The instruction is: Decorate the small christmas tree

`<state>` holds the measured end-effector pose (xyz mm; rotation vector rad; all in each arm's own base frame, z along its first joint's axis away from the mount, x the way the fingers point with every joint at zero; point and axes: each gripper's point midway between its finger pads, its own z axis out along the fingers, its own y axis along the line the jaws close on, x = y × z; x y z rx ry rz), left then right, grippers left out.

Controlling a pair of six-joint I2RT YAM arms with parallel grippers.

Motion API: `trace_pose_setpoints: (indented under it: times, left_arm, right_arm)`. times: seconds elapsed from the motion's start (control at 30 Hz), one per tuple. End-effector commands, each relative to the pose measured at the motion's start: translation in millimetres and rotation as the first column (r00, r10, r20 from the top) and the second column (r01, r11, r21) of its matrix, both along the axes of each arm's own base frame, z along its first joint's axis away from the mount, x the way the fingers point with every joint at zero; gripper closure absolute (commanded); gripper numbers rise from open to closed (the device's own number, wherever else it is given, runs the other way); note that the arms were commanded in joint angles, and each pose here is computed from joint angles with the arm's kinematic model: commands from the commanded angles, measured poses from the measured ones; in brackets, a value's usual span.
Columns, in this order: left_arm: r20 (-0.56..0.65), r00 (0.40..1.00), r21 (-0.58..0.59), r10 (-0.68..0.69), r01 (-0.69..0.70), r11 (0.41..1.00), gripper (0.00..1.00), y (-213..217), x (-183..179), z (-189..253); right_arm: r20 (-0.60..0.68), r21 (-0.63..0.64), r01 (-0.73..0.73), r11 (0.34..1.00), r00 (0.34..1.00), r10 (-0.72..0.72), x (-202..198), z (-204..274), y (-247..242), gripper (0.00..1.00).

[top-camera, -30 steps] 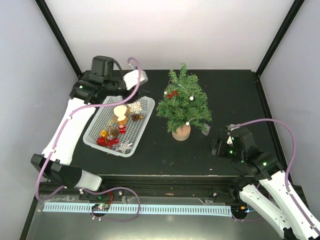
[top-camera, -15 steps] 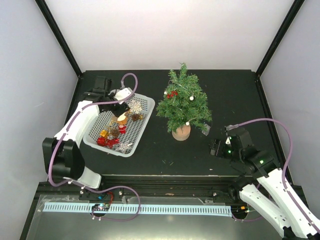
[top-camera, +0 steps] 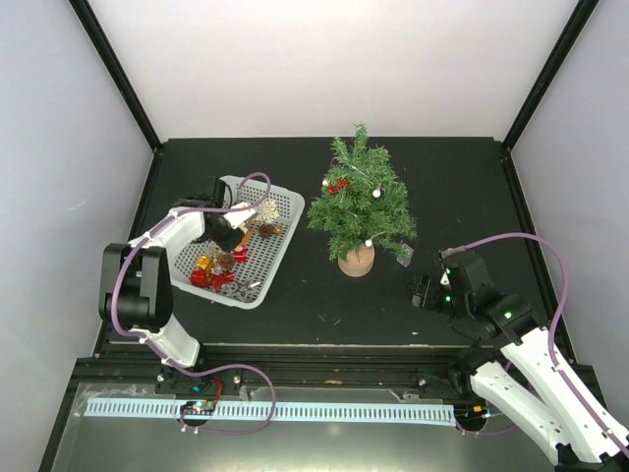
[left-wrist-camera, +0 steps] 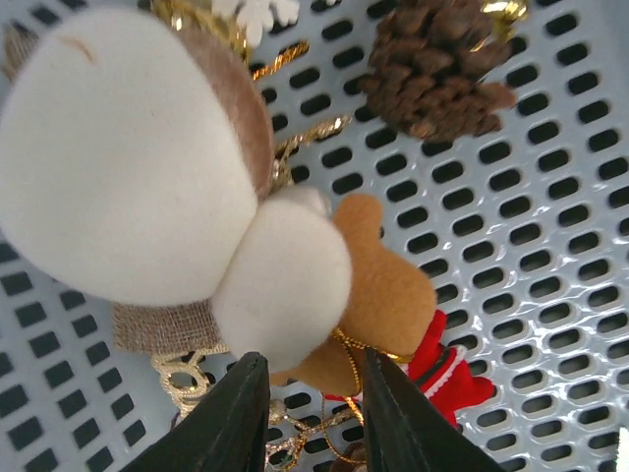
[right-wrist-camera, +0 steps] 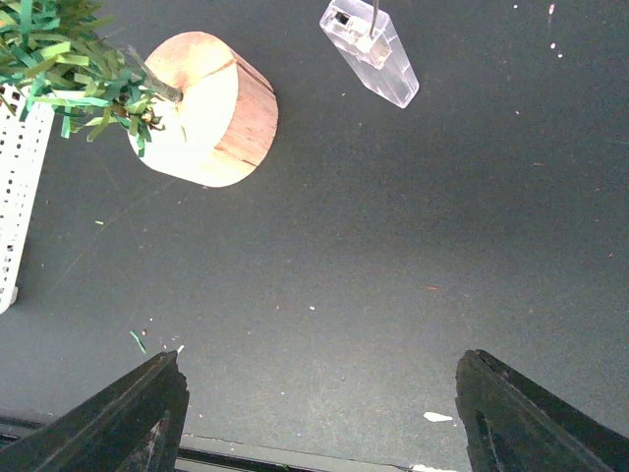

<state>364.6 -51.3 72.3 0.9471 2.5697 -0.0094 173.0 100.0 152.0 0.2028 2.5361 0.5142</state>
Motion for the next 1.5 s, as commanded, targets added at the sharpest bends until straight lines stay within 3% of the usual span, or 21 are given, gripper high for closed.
trace_pose_setpoints:
  times: [0.0, 0.3, 0.47, 0.53, 0.83, 1.03, 1.33, 1.47]
  left_arm:
    - [0.016, 0.998, 0.021, 0.053, -0.053, 0.998, 0.70, 11.6, 8.1, -9.0]
    - [0.003, 0.998, 0.038, 0.061, -0.061, 0.997, 0.66, 15.0, 8.0, -25.8]
    - [0.007, 0.998, -0.002, 0.060, -0.060, 0.998, 0.97, 8.8, 10.9, -22.5]
    - [0.021, 0.998, -0.030, 0.058, -0.057, 0.998, 0.98, 4.2, 13.7, -14.6]
    - [0.193, 0.979, -0.140, 0.070, -0.044, 0.989, 0.98, -6.2, 27.4, 72.6]
    - [0.240, 0.970, -0.223, 0.036, 0.019, 0.975, 0.99, -12.4, 21.5, 130.8]
    - [0.144, 0.983, -0.433, -0.118, 0.170, 0.885, 0.98, -36.2, -15.3, 163.0]
    - [0.165, 0.961, -0.520, -0.222, 0.276, 0.808, 0.98, -50.9, -42.3, 180.6]
  right_arm:
    - [0.018, 0.011, 0.001, 1.000, 1.000, -0.001, 3.5, 1.8, 2.1, 0.25]
    - [0.029, 0.024, -0.003, 1.000, 1.000, 0.003, 2.2, 3.1, 2.9, 0.25]
    - [0.026, 0.029, -0.006, 1.000, 1.000, 0.005, 2.4, 2.3, 4.1, 0.25]
    - [0.026, 0.034, -0.006, 0.999, 1.000, 0.005, 2.7, 1.9, 4.9, 0.25]
    - [0.031, 0.041, -0.007, 0.999, 1.000, 0.005, 2.3, 4.5, 5.3, 0.25]
    - [0.074, 0.041, -0.003, 0.999, 0.997, 0.000, 2.6, 16.6, 1.7, 0.25]
    - [0.141, 0.044, -0.016, 0.999, 0.990, 0.009, -0.7, 43.0, -2.8, 0.25]
    - [0.186, 0.066, -0.049, 0.997, 0.982, 0.036, -5.1, 58.7, -1.0, 0.26]
